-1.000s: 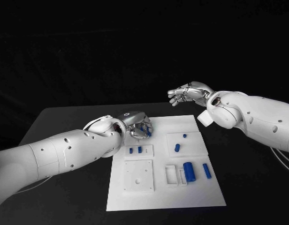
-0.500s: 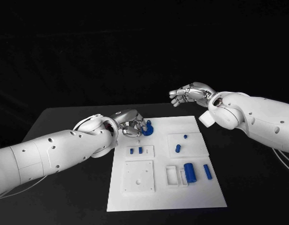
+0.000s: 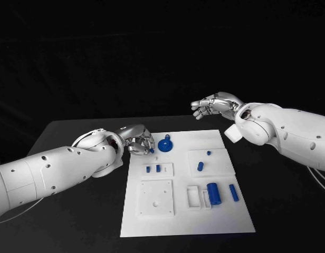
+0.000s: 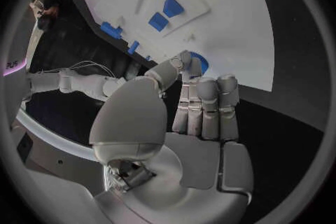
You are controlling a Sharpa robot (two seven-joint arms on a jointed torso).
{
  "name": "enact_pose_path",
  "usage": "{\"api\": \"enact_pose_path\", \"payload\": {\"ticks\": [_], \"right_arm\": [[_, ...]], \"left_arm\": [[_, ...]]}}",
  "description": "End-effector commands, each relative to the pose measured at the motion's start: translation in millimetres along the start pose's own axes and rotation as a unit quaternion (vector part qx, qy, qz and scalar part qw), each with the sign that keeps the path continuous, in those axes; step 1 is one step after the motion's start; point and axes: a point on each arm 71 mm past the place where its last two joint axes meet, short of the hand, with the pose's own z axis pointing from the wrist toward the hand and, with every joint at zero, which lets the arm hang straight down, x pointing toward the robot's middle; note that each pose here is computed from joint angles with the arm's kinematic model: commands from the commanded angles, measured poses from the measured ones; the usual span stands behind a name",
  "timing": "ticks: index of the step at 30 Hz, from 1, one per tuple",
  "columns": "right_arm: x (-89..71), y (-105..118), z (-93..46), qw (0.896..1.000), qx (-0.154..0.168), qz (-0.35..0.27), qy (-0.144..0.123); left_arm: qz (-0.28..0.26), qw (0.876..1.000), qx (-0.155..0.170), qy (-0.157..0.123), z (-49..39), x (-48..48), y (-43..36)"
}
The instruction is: Assemble the parts on the task board
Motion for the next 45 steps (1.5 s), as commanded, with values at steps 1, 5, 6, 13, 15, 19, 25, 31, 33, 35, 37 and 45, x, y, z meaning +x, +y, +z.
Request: {"api": "enact_pose_path", "payload": {"ticks": [1, 5, 6, 13, 15, 19, 25, 31, 33, 35, 37, 45], "right_arm": [[0.4, 1.1, 0.0, 1.0, -0.006, 0.001, 0.001], [0.5, 1.1, 0.0, 1.0, -0.006, 0.001, 0.001], [0.4, 1.1, 0.0, 1.0, -0.006, 0.001, 0.001], [0.6, 1.1, 0.1, 1.0, -0.006, 0.001, 0.002], [0.7, 1.2, 0.2, 1.0, -0.006, 0.001, 0.002], [1.0, 1.4, 0.3, 1.0, -0.006, 0.001, 0.002], [0.1, 0.9, -0.2, 1.0, -0.006, 0.001, 0.001], [0.4, 1.0, -0.1, 1.0, -0.006, 0.001, 0.002], [0.4, 1.1, -0.1, 1.0, -0.006, 0.001, 0.001], [0.2, 1.0, -0.2, 1.0, -0.006, 0.001, 0.001], [0.2, 1.0, -0.3, 1.0, -0.006, 0.001, 0.001], [0.3, 1.0, -0.1, 1.0, -0.006, 0.001, 0.001]], "left_arm": [[-0.003, 1.0, -0.003, 0.023, 0.3, 4.2, 0.4], [-0.001, 0.999, -0.006, 0.033, -0.1, 6.2, 2.2], [-0.001, 0.999, -0.006, 0.034, -0.4, 6.6, 2.5], [-0.003, 0.999, -0.004, 0.043, -1.5, 9.8, 1.6], [-0.004, 0.999, -0.004, 0.045, -1.5, 11.2, 1.1], [-0.006, 0.999, -0.003, 0.047, -1.4, 14.9, 0.6], [-0.006, 0.999, -0.015, 0.037, 0.0, 15.4, 1.2], [-0.006, 0.999, -0.015, 0.036, 0.7, 15.6, 0.6], [-0.006, 0.999, -0.015, 0.037, 1.0, 15.9, 0.3], [-0.006, 0.999, -0.015, 0.037, 1.3, 16.0, 0.3], [-0.006, 0.999, -0.016, 0.037, 1.4, 16.3, 0.3], [-0.006, 0.999, -0.014, 0.039, 2.7, 17.5, -0.8]]}}
